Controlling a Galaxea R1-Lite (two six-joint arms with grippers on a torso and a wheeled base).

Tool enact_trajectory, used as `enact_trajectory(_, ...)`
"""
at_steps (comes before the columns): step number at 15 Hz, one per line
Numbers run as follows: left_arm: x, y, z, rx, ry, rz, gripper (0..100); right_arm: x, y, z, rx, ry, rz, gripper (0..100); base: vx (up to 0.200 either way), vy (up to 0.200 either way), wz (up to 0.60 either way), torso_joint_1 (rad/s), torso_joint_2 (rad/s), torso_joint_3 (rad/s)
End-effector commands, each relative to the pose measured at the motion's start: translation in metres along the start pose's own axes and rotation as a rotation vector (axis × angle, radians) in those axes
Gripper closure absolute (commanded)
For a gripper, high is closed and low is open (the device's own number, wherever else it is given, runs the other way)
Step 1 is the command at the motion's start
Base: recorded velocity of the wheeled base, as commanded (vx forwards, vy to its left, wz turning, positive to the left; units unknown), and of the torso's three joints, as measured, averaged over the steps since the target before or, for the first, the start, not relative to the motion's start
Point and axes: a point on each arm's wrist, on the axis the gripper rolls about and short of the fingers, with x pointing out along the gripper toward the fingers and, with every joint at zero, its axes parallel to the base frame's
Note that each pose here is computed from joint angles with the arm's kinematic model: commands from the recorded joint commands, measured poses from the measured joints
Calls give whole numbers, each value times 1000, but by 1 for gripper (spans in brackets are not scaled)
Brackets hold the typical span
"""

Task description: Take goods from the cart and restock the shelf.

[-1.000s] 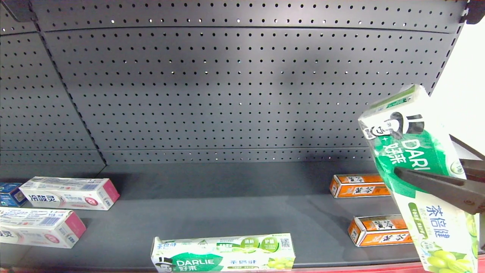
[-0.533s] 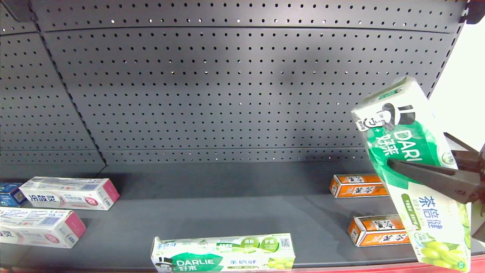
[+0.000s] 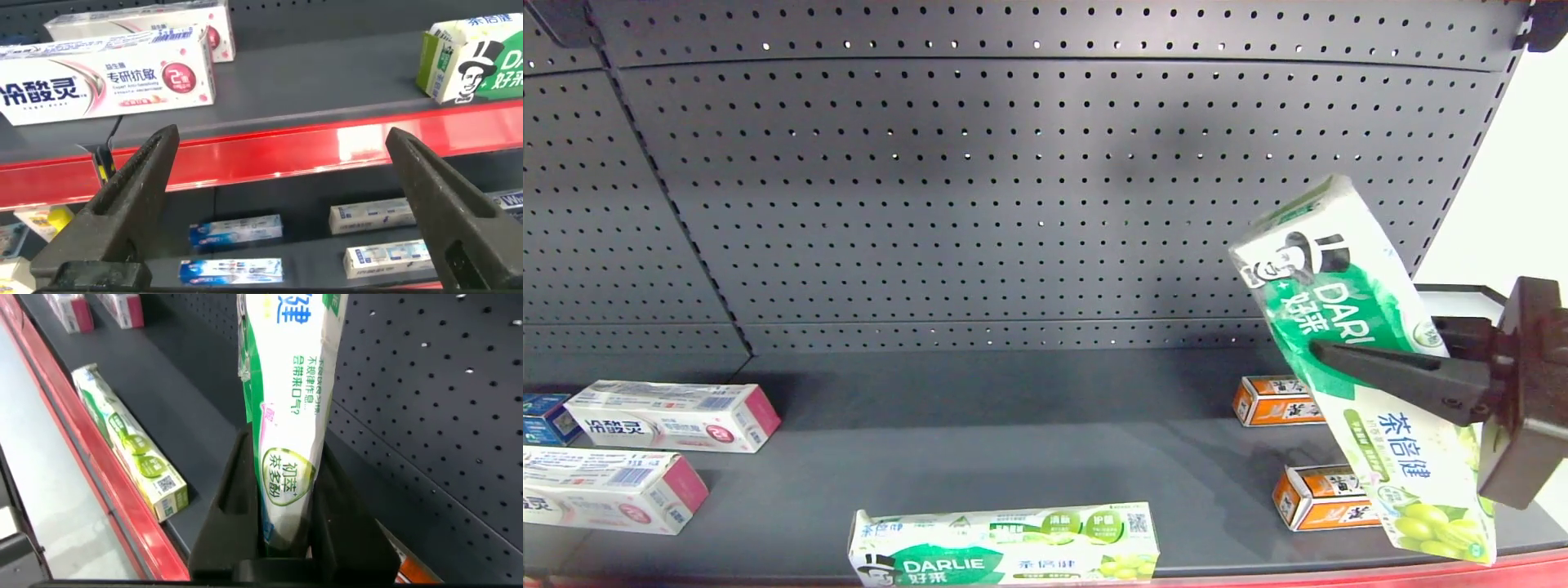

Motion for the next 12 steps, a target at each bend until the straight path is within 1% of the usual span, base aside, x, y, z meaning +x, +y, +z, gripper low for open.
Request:
enact_trajectory(1, 0, 0, 0, 0, 0, 1, 0, 14, -1, -3, -17, 31, 13, 100, 0, 0, 0, 0, 0, 0)
enact_trajectory(4, 0, 0, 0, -1, 0, 1, 0, 26, 1, 3, -29, 27, 42, 100, 0, 0, 0, 0, 0, 0)
enact_trajectory(7, 0, 0, 0, -1, 0, 1, 0, 43, 0, 0, -26, 57, 57, 100, 0, 0, 0, 0, 0, 0)
enact_trajectory(9, 0, 0, 0, -1, 0, 1, 0, 65, 3, 9, -59, 67, 98, 100, 0, 0, 0, 0, 0, 0)
enact_trajectory(11, 0, 0, 0, -1, 0, 1, 0, 74, 8, 18, -58, 129, 152, 100, 0, 0, 0, 0, 0, 0)
enact_trajectory(12, 0, 0, 0, -1, 0, 1, 0, 77, 9, 23, -60, 139, 165, 100, 0, 0, 0, 0, 0, 0)
